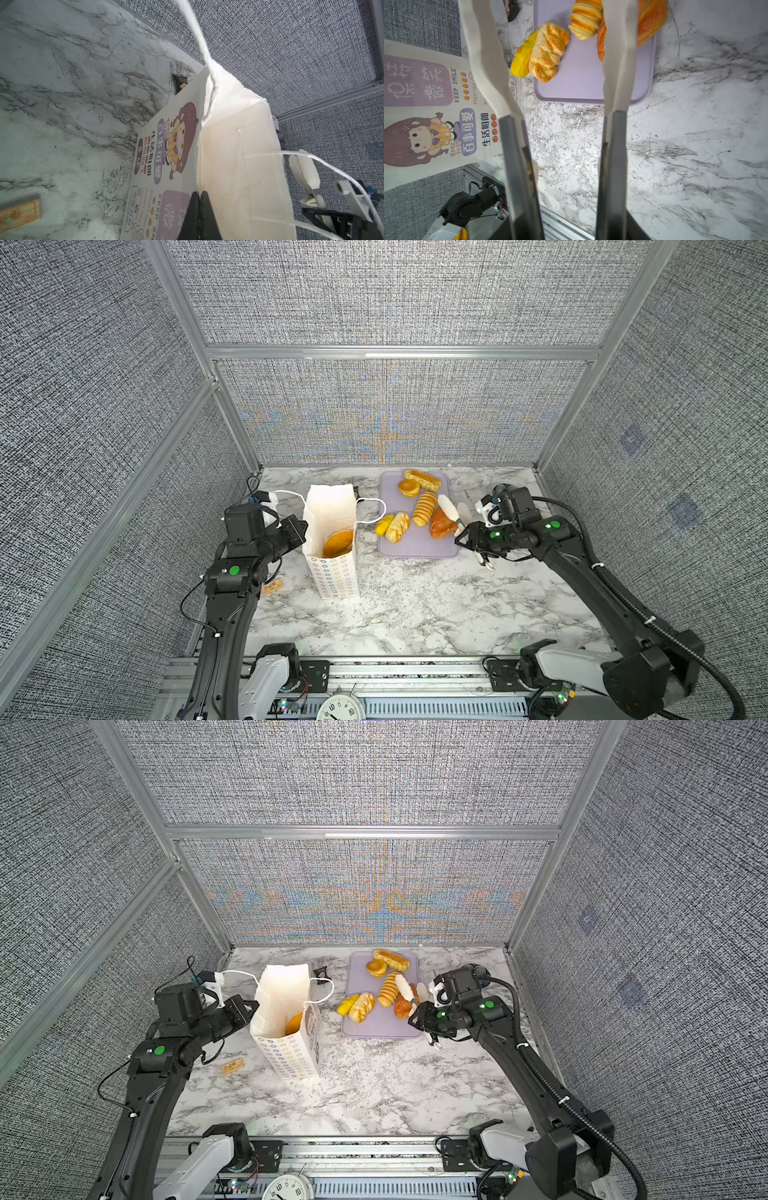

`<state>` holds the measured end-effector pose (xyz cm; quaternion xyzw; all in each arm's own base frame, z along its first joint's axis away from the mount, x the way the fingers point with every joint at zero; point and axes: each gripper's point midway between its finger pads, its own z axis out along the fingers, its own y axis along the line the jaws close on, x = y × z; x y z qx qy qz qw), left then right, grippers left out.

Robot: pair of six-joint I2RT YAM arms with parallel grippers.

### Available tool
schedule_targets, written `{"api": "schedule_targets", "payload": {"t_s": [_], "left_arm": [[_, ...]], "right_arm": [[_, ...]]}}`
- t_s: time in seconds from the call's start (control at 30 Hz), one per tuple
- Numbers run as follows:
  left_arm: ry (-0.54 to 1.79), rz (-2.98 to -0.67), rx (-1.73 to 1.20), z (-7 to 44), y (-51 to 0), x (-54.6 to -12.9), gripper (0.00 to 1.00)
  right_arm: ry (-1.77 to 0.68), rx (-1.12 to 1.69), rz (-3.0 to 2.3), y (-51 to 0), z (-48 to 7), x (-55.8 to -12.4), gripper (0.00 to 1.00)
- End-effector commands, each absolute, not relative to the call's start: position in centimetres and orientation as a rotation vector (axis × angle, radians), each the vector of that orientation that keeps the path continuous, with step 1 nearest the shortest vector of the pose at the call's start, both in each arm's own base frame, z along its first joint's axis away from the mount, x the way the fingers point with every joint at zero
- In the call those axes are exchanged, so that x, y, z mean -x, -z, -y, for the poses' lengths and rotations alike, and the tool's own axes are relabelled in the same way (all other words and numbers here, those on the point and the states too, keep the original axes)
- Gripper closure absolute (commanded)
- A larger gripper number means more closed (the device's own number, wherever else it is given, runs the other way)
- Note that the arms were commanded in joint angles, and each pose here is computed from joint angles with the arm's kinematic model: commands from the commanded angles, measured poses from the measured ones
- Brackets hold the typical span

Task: Place the fake bread into the paper bag
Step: 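Open the tongs and draw the right gripper back over the tray, then lower the tongs onto the orange croissant on the tray and pinch it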

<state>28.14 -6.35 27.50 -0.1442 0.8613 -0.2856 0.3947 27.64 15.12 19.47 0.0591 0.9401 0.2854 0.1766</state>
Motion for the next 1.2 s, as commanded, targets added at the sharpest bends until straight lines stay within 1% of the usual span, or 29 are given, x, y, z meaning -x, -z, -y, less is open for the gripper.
{"api": "schedule_targets", "payload": {"t_s": [0.0,0.2,0.6,1.17], "left_arm": [[0.740,-2.167,0.352,6.5,-27.8,-28.4,0.98],[0.744,-2.170,0.353,6.6,-27.6,-28.5,0.98],[0.741,-2.176,0.355,6.6,-27.1,-28.7,0.98],[0.738,-2.186,0.360,6.5,-26.5,-29.1,0.98]], "right_arm": [[-1.009,-0.249,-2.604,-19.1,-15.6,-28.8,0.49],[-1.157,-0.389,-2.644,-15.0,-15.1,-28.9,0.50],[-1.198,-0.481,-2.677,-11.5,-15.4,-29.2,0.49],[-1.226,-0.495,-2.696,-10.3,-16.6,-29.3,0.49]]}}
